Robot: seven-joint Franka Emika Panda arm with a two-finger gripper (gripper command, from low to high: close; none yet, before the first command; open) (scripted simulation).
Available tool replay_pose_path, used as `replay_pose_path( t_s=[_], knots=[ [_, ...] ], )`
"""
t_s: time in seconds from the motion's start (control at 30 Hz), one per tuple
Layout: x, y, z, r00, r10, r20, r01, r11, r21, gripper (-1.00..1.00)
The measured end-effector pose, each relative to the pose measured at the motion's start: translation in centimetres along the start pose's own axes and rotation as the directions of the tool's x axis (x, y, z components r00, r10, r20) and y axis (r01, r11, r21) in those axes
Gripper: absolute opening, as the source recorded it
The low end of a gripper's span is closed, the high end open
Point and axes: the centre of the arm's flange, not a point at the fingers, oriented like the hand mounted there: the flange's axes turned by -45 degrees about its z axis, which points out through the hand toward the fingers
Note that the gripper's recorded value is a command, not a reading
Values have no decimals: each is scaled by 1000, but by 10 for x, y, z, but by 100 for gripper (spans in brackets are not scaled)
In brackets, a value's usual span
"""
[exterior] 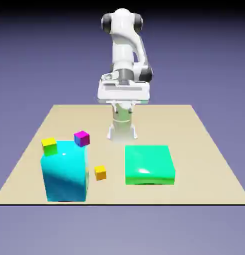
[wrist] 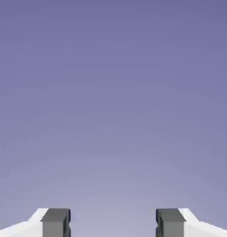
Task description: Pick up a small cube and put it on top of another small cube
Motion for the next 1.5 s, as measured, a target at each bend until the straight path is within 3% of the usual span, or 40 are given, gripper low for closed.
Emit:
replay_pose_path(
  t_s=[0.37, 0.77, 1.07, 1.37, 1.5],
  knots=[
    [-45, 18, 61, 879, -447, 163, 433, 894, 116, 0],
    [-108, 35, 117, 509, -837, 201, 758, 546, 357, 0],
    [-159, 51, 146, 146, -984, 98, 820, 176, 545, 0],
    [-210, 71, 164, -200, -974, -111, 708, -222, 671, 0],
    [-220, 73, 179, -209, -972, -106, 707, -225, 670, 0]
  ],
)
